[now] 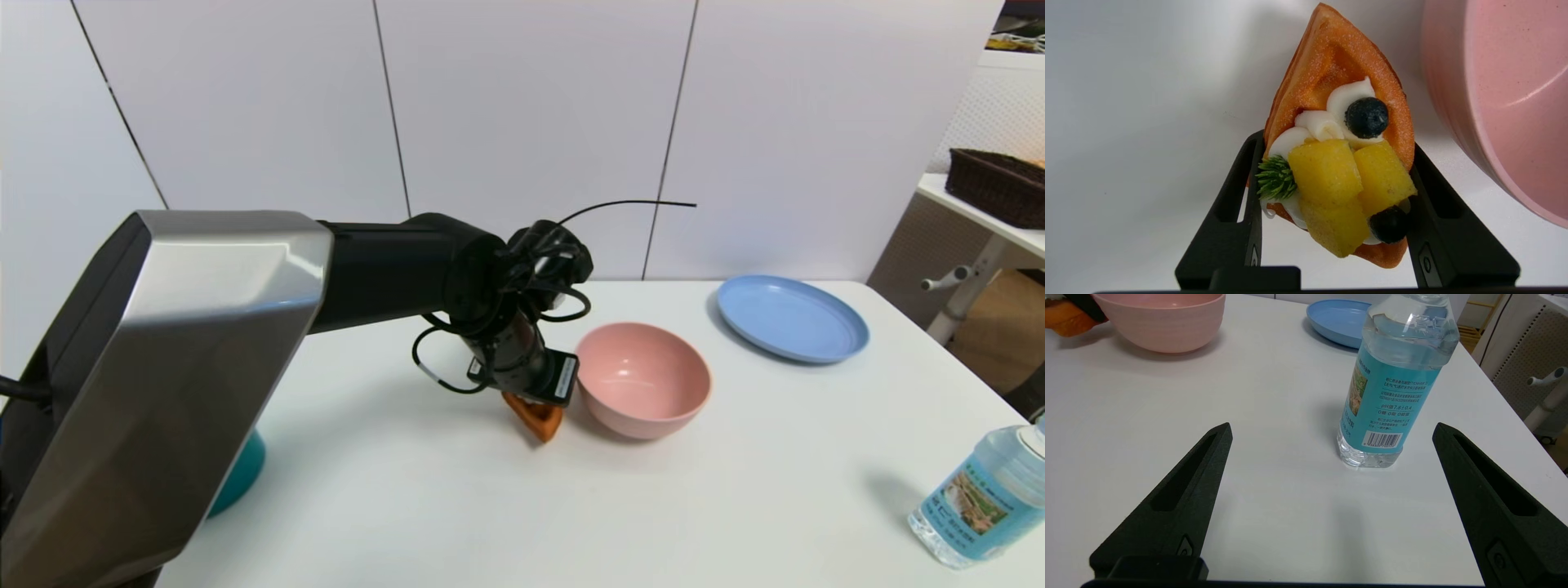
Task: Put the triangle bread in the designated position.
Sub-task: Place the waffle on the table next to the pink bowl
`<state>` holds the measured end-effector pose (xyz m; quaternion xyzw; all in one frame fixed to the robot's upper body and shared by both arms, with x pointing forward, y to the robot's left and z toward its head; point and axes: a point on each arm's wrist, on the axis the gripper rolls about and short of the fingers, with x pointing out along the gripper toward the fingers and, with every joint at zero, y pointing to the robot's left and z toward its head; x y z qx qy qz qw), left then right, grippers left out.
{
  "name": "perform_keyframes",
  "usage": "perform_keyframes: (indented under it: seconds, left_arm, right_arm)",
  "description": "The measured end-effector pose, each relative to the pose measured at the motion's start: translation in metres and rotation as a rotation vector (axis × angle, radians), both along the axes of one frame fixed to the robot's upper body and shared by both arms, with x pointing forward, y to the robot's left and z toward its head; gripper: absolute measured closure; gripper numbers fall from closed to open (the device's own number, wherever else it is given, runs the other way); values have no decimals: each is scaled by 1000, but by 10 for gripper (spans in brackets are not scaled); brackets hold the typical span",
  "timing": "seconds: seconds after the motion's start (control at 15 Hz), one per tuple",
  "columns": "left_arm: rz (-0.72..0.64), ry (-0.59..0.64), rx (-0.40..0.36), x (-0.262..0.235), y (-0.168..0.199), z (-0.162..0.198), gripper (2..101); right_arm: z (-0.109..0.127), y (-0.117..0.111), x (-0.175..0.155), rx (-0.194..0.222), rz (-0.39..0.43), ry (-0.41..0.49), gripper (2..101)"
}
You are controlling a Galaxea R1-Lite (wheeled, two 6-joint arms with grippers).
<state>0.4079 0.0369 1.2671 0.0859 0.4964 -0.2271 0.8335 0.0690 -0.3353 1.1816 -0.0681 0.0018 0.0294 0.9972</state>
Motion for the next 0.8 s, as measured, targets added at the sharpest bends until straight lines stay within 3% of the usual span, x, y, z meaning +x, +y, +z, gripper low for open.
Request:
perform_keyframes:
  seconds: [0.67,0.8]
  left_arm:
    - [77,7,-8,11,9,-4,492]
    - [75,7,-6,11,9,-5,369]
  right_arm:
    - [0,0,0,0,0,0,52]
    - [0,0,0,0,0,0,52]
